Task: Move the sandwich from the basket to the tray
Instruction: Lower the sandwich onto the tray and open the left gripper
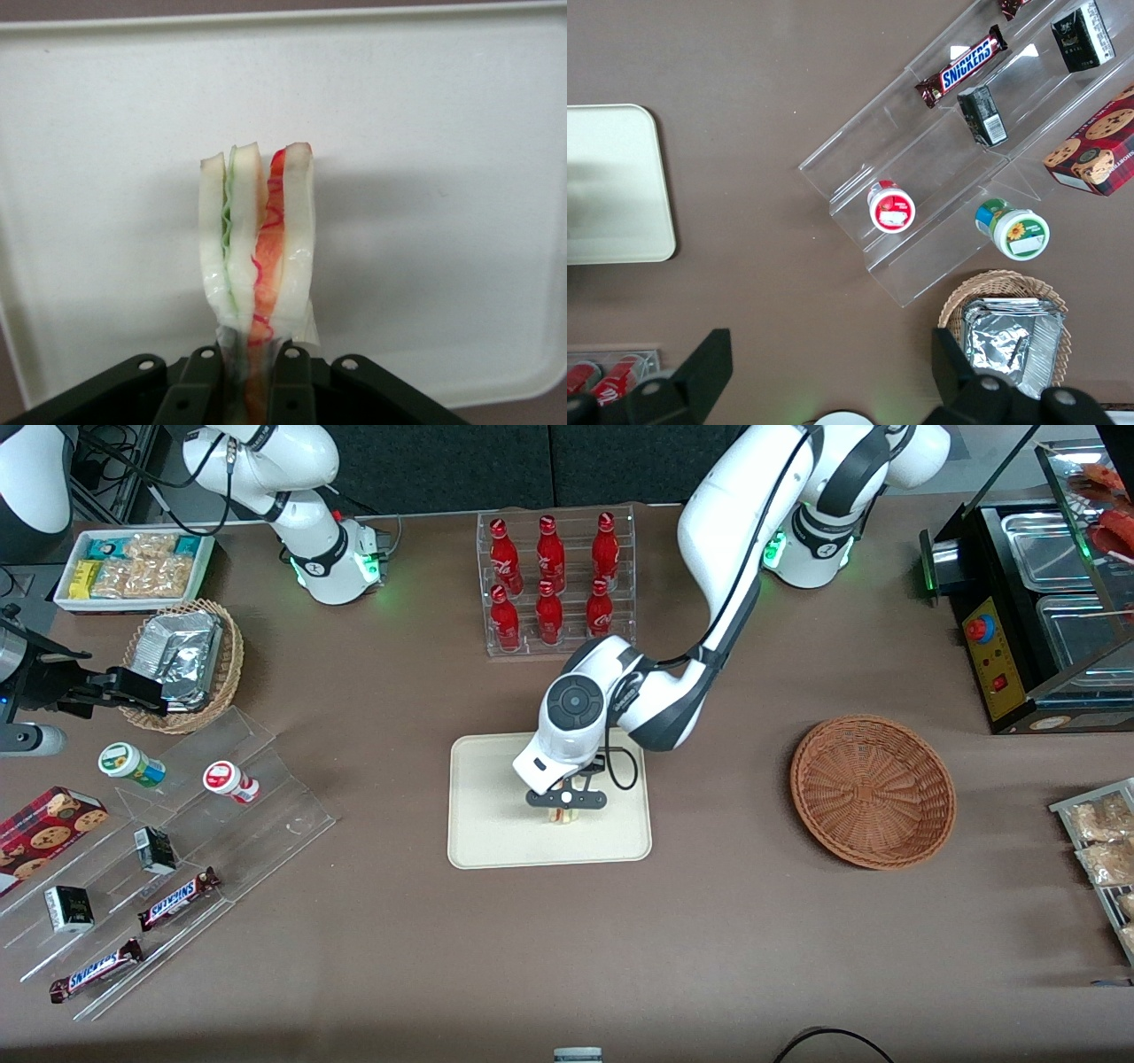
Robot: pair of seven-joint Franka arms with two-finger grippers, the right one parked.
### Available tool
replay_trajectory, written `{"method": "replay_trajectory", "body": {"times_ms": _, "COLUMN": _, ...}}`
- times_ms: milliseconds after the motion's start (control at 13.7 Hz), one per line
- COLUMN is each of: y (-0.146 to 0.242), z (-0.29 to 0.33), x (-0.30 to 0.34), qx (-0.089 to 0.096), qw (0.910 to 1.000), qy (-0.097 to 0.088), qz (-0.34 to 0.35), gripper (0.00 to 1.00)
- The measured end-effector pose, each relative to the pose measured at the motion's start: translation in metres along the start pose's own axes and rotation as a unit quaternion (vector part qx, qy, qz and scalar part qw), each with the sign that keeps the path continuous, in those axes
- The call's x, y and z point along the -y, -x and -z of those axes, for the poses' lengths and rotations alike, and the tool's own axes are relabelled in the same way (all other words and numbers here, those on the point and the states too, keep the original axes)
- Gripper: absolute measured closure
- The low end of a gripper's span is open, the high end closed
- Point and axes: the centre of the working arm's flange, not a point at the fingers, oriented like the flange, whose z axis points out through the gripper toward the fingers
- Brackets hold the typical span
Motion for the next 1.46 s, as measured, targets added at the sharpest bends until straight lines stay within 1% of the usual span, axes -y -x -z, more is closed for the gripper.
{"method": "replay_trajectory", "body": {"times_ms": 146, "y": -0.003, "z": -0.017, "x": 0.002, "qx": -0.002, "qw": 1.0, "qy": 0.0, "qz": 0.002, "gripper": 0.83}}
{"method": "replay_trajectory", "body": {"times_ms": 293, "y": -0.003, "z": -0.015, "x": 0.001, "qx": -0.003, "qw": 1.0, "qy": 0.001, "qz": 0.001, "gripper": 0.85}}
{"method": "replay_trajectory", "body": {"times_ms": 366, "y": -0.003, "z": -0.015, "x": 0.001, "qx": -0.003, "qw": 1.0, "qy": 0.001, "qz": 0.002, "gripper": 0.85}}
{"method": "replay_trajectory", "body": {"times_ms": 512, "y": -0.004, "z": -0.013, "x": 0.001, "qx": -0.005, "qw": 1.0, "qy": 0.002, "qz": 0.004, "gripper": 0.69}}
{"method": "replay_trajectory", "body": {"times_ms": 585, "y": -0.005, "z": -0.011, "x": 0.0, "qx": -0.007, "qw": 0.9999, "qy": 0.004, "qz": 0.007, "gripper": 0.58}}
{"method": "replay_trajectory", "body": {"times_ms": 732, "y": -0.009, "z": 0.003, "x": -0.004, "qx": -0.017, "qw": 0.9997, "qy": 0.012, "qz": 0.008, "gripper": 0.37}}
{"method": "replay_trajectory", "body": {"times_ms": 805, "y": -0.012, "z": 0.016, "x": -0.005, "qx": -0.025, "qw": 0.9995, "qy": 0.018, "qz": 0.01, "gripper": 0.29}}
{"method": "replay_trajectory", "body": {"times_ms": 878, "y": -0.014, "z": 0.032, "x": -0.006, "qx": -0.033, "qw": 0.999, "qy": 0.025, "qz": 0.015, "gripper": 0.17}}
{"method": "replay_trajectory", "body": {"times_ms": 951, "y": -0.015, "z": 0.05, "x": -0.006, "qx": -0.037, "qw": 0.9987, "qy": 0.027, "qz": 0.022, "gripper": 0.06}}
{"method": "replay_trajectory", "body": {"times_ms": 1024, "y": -0.015, "z": 0.068, "x": -0.002, "qx": -0.036, "qw": 0.9988, "qy": 0.022, "qz": 0.027, "gripper": 0.0}}
{"method": "replay_trajectory", "body": {"times_ms": 1171, "y": -0.018, "z": 0.109, "x": 0.019, "qx": -0.024, "qw": 0.9989, "qy": -0.003, "qz": 0.04, "gripper": 0.0}}
{"method": "replay_trajectory", "body": {"times_ms": 1244, "y": -0.021, "z": 0.132, "x": 0.034, "qx": -0.019, "qw": 0.9986, "qy": -0.011, "qz": 0.047, "gripper": 0.0}}
{"method": "replay_trajectory", "body": {"times_ms": 1317, "y": -0.026, "z": 0.152, "x": 0.053, "qx": -0.016, "qw": 0.9984, "qy": -0.015, "qz": 0.052, "gripper": 0.0}}
{"method": "replay_trajectory", "body": {"times_ms": 1463, "y": -0.037, "z": 0.187, "x": 0.104, "qx": -0.016, "qw": 0.9986, "qy": -0.013, "qz": 0.049, "gripper": 0.0}}
